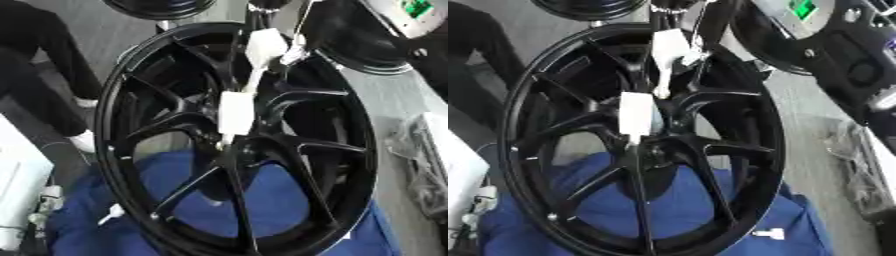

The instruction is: Pull the pin out of the wheel hub.

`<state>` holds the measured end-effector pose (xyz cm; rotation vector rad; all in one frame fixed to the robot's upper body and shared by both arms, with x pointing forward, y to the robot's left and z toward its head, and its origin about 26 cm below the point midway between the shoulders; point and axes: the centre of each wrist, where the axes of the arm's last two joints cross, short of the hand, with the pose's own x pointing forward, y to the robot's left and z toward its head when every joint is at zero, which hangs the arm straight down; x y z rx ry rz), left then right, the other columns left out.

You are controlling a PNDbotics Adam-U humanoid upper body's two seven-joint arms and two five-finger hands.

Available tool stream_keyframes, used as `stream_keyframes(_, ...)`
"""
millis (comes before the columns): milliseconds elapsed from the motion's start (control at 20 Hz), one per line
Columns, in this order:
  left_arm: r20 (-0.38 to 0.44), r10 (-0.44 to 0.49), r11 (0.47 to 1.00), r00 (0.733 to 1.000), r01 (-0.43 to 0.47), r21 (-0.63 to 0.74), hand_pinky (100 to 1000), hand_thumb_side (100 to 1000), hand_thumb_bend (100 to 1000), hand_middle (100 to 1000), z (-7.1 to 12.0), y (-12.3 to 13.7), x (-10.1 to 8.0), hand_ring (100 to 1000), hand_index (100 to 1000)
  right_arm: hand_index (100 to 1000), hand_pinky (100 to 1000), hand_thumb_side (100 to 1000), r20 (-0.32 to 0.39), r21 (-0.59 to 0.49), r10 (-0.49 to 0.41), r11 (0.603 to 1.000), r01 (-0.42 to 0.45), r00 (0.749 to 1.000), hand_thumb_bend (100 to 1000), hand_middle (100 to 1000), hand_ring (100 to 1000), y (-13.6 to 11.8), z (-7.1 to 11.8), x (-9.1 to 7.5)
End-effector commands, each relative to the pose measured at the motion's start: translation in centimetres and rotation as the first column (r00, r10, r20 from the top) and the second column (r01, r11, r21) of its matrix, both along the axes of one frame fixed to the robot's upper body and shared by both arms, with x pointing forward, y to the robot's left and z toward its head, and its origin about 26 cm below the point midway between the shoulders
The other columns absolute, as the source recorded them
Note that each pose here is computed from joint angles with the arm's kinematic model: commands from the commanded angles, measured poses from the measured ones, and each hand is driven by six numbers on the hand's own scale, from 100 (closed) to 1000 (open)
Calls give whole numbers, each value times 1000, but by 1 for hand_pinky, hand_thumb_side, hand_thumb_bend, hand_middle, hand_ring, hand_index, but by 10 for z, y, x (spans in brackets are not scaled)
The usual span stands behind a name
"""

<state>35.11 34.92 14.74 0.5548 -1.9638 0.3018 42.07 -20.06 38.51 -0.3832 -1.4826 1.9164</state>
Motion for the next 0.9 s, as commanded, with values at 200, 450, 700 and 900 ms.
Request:
stream_keyframes(200, 18, 3, 1000, 1000, -3, 21, 734, 814, 306, 692, 8, 5, -1, 772, 676, 484, 745, 100, 118, 48, -26, 999, 21, 993, 392, 342, 536, -21, 40, -24)
stream_keyframes(450, 19, 8, 1000, 1000, -8, 24, 734, 814, 305, 692, 9, 6, -2, 772, 676, 483, 742, 100, 156, 97, -89, 992, 75, 984, 387, 340, 531, -53, 52, -39)
stream_keyframes(700, 23, 17, 1000, 1000, -17, 24, 734, 813, 304, 692, 9, 8, -2, 773, 676, 483, 742, 100, 159, 179, -221, 965, 192, 962, 381, 336, 525, -112, 54, -61)
stream_keyframes(900, 27, 27, 999, 999, -27, 24, 735, 812, 304, 692, 10, 10, -3, 773, 675, 483, 741, 100, 148, 261, -380, 905, 335, 913, 377, 336, 523, -163, 44, -75)
